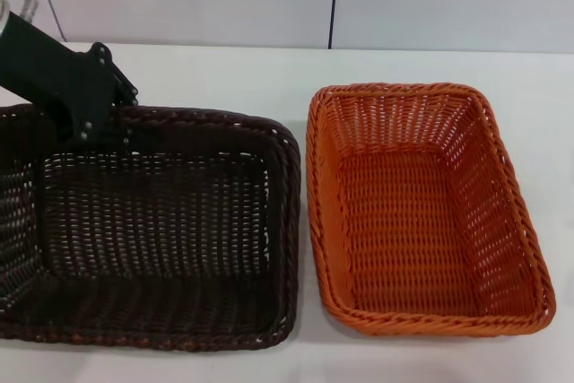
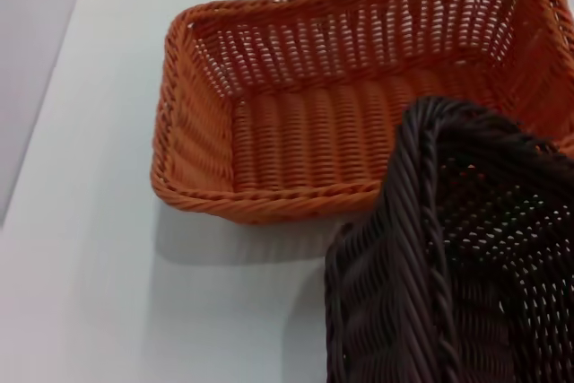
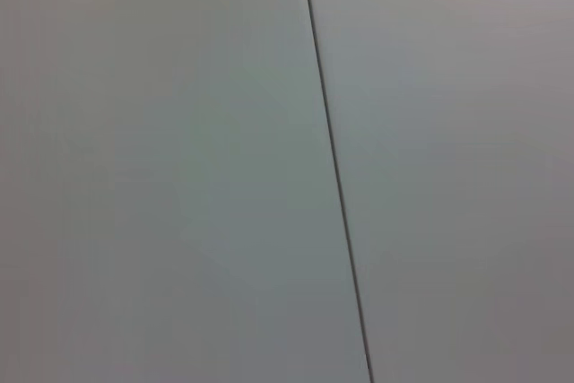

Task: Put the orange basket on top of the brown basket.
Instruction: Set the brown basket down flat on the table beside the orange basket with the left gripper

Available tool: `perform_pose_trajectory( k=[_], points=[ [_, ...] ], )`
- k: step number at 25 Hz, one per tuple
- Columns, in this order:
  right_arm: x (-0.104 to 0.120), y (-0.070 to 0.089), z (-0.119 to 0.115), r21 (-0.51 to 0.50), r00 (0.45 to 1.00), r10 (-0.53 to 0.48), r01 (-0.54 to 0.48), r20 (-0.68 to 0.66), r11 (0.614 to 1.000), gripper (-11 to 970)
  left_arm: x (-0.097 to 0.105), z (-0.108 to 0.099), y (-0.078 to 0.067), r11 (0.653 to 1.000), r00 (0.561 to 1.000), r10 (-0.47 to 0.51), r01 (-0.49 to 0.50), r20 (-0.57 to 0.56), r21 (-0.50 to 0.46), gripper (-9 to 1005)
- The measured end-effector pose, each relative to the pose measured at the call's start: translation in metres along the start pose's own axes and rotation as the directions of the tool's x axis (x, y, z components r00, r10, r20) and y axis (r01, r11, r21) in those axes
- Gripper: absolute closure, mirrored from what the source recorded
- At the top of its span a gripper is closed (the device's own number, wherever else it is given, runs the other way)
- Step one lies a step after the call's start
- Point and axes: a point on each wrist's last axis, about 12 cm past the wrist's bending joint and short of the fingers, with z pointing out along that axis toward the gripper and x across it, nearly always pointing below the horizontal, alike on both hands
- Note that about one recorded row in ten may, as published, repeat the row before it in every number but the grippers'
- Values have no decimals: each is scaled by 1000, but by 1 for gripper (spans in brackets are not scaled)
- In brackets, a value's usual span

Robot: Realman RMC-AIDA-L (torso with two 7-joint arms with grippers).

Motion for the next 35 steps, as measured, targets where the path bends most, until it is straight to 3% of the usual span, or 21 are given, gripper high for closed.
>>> perform_pose_trajectory(
  k=[18,27,32,35],
  points=[
    [-4,-2,-10,2,1000,5,-5,18,1000,293,19,9,2,998,999,-42,43,18,-54,808],
    [-4,-4,-13,13,1000,-24,24,13,1000,293,18,13,1,995,999,50,-47,21,-91,426],
    [-6,0,-13,16,998,-66,66,8,998,293,9,15,3,984,993,106,-98,48,-150,407],
    [-6,-1,-14,18,998,-63,63,8,998,293,6,11,6,961,988,127,-100,91,-256,396]
  ],
)
